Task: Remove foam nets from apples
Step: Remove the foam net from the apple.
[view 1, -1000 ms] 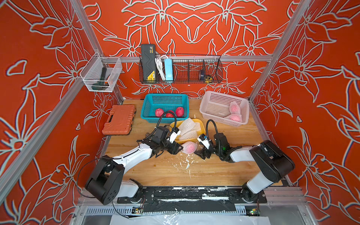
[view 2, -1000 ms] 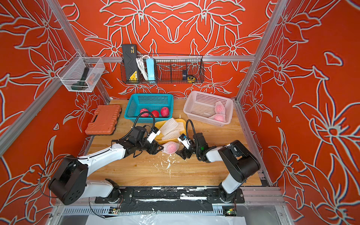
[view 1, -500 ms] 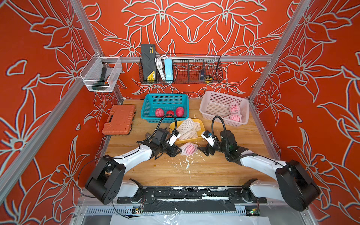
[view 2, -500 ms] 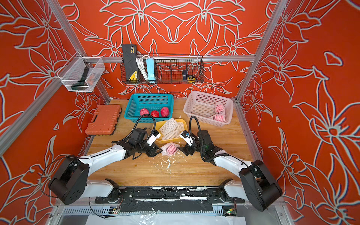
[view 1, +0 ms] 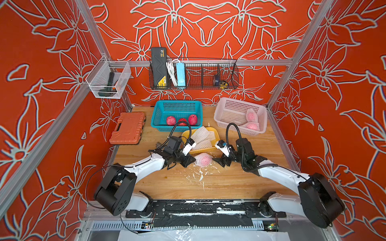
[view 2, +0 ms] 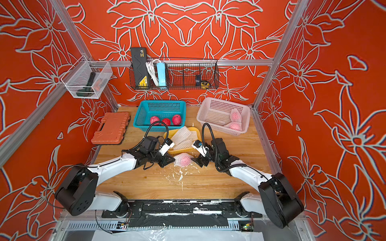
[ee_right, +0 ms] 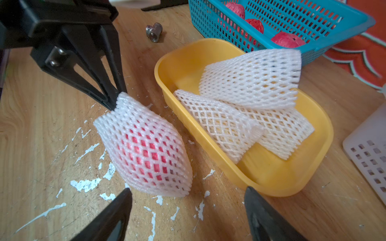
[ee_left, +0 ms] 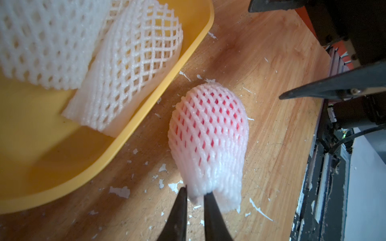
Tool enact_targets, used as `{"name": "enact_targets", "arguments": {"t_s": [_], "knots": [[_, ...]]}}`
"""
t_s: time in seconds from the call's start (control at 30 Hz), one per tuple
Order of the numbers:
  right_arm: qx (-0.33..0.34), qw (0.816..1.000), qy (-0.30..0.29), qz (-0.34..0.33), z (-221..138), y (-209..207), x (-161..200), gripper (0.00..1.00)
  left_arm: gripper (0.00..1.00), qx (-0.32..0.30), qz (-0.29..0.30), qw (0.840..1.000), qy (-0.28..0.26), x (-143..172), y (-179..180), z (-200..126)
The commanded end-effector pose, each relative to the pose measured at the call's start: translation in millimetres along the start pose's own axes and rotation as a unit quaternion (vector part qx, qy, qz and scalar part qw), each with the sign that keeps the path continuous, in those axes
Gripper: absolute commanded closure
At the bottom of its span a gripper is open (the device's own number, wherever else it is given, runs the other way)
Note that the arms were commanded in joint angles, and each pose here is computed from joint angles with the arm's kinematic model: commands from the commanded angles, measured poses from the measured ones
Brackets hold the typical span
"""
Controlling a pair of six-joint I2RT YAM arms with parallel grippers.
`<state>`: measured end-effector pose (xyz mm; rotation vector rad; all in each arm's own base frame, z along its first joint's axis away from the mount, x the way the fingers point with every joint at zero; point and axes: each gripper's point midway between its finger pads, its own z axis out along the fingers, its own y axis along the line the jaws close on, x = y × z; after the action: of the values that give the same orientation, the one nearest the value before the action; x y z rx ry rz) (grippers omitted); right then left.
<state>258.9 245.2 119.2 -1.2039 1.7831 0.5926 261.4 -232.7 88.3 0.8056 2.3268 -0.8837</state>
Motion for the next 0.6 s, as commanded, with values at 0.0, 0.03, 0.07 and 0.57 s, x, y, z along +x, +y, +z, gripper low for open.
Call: {"name": "enact_targets", "arguments": {"t_s": [0.0, 0.03, 0.07, 0.57], "knots": [[-0.022, 0.999, -0.017, -0.037, -4, 7, -13, 0.16, 0.9, 0.02, 0.012, 1.0, -0.013, -9, -11, -4], [-0.03, 0.998, -0.018, -0.043, -4, 10, -13, 0.16, 0.91, 0.021, 0.012, 1.0, -0.014, -9, -12, -6], [-0.035, 0.998, -0.02, -0.048, -4, 12, -13, 0.17, 0.93, 0.022, 0.012, 1.0, -0.016, -10, -14, -7], [-0.096, 0.98, -0.034, -0.171, 1, 59, -19, 0.13, 1.0, 0.057, -0.035, 0.998, -0.006, -25, -36, -24]]}}
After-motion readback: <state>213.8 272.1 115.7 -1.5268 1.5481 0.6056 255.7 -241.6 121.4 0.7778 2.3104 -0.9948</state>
